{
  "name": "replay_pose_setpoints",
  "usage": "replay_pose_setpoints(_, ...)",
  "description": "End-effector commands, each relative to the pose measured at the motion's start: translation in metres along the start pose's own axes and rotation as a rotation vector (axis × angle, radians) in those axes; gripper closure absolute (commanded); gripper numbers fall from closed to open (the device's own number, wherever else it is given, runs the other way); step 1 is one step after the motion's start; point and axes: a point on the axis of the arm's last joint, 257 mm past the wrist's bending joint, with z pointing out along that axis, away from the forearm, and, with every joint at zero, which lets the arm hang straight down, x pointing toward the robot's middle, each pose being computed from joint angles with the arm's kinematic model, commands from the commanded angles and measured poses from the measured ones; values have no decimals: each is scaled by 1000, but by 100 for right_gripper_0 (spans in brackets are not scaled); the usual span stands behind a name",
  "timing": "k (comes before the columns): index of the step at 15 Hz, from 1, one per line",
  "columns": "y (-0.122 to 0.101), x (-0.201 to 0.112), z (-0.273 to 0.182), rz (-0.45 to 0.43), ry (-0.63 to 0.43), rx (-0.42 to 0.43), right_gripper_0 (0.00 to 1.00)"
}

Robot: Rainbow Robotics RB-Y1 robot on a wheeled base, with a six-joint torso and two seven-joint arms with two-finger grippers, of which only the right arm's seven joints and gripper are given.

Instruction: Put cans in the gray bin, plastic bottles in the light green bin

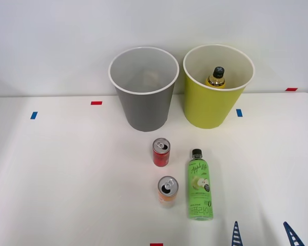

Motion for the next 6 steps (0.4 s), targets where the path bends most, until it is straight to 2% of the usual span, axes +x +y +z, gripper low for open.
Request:
replay_pose_setpoints(1, 0, 0, 0, 0, 0, 0, 0)
replay_pose_setpoints(6, 0, 0, 0, 0, 0, 0, 0)
